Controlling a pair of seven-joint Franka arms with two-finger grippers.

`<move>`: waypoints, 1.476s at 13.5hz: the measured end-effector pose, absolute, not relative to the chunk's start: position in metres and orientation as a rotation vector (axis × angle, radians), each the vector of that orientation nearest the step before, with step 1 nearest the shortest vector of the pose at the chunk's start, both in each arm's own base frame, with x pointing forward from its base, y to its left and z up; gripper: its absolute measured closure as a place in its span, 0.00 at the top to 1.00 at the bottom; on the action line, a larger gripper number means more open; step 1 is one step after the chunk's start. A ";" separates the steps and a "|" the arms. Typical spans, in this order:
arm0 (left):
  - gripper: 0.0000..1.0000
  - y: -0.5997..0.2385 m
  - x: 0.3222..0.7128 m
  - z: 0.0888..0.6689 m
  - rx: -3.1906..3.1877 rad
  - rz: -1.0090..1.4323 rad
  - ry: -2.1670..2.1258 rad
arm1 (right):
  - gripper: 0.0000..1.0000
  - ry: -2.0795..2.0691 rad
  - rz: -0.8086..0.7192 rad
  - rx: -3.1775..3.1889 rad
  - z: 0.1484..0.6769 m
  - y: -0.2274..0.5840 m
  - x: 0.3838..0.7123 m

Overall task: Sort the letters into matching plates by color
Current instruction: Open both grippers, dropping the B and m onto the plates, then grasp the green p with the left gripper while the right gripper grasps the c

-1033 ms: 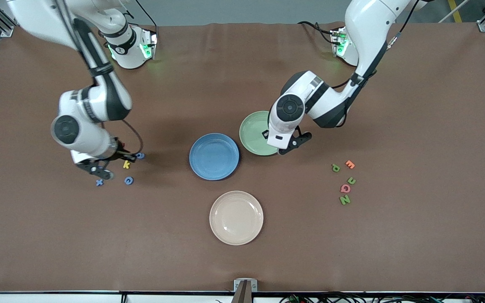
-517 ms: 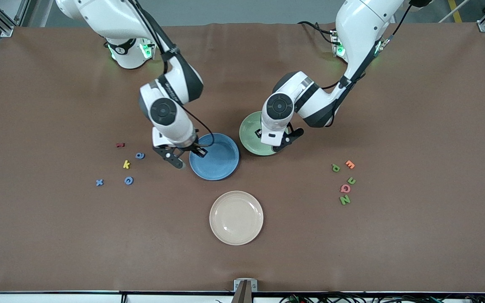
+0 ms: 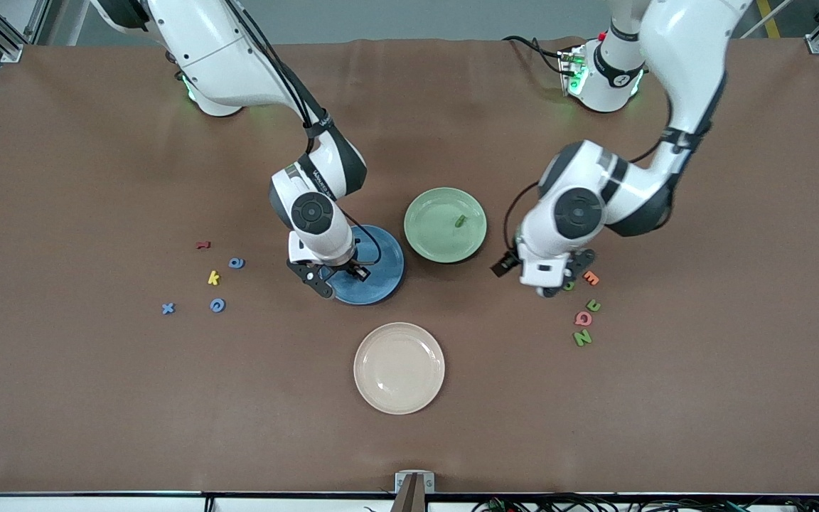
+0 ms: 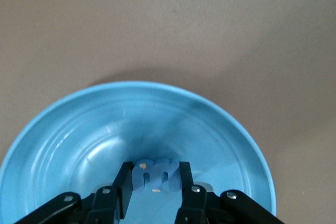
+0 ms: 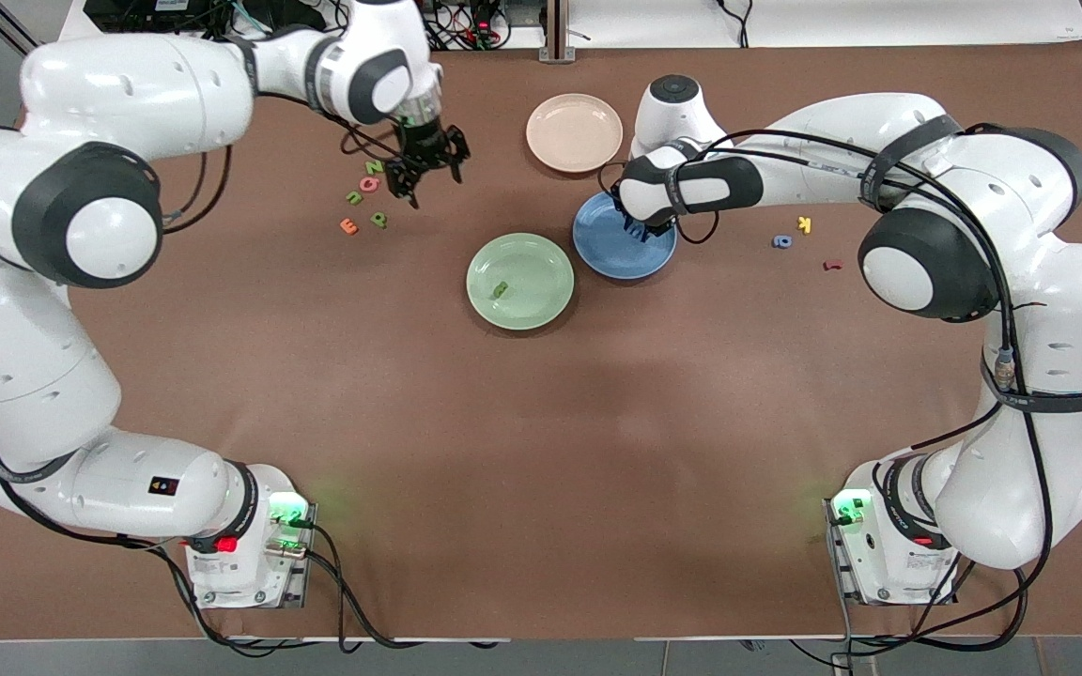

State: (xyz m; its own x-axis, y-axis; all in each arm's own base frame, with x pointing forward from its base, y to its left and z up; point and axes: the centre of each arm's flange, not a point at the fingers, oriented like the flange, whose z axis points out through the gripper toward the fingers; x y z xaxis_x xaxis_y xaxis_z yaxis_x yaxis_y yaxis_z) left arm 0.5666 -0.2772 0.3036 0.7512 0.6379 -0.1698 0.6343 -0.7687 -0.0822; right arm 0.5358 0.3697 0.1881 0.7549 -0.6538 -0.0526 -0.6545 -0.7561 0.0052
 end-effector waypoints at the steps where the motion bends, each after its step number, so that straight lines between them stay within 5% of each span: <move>1: 1.00 -0.255 0.576 0.305 -2.913 0.295 -1.093 | 0.41 1.099 0.078 -2.928 0.188 0.367 0.538; 4: 0.99 -0.194 0.594 0.293 -2.856 0.331 -1.211 | 0.48 1.122 0.072 -2.918 0.190 0.361 0.544; 9: 0.87 -0.131 0.599 0.243 -2.762 0.436 -1.351 | 0.98 1.125 0.086 -2.914 0.212 0.371 0.556; 14: 0.77 -0.136 0.602 0.222 -2.704 0.400 -1.531 | 1.00 0.986 0.156 -2.998 0.259 0.370 0.581; 20: 0.62 -0.145 0.596 0.190 -2.716 0.371 -1.599 | 1.00 0.611 0.167 -3.113 0.253 0.245 0.635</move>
State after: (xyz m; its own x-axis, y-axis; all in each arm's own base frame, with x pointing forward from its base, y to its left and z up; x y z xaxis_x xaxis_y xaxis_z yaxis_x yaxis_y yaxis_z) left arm 0.5964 -0.1451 0.1898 0.4651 0.8586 -0.2159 0.8659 -0.4919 -0.0910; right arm 0.6346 0.2445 0.2531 0.9206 -0.3785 -0.0963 -0.3747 -0.9255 0.0550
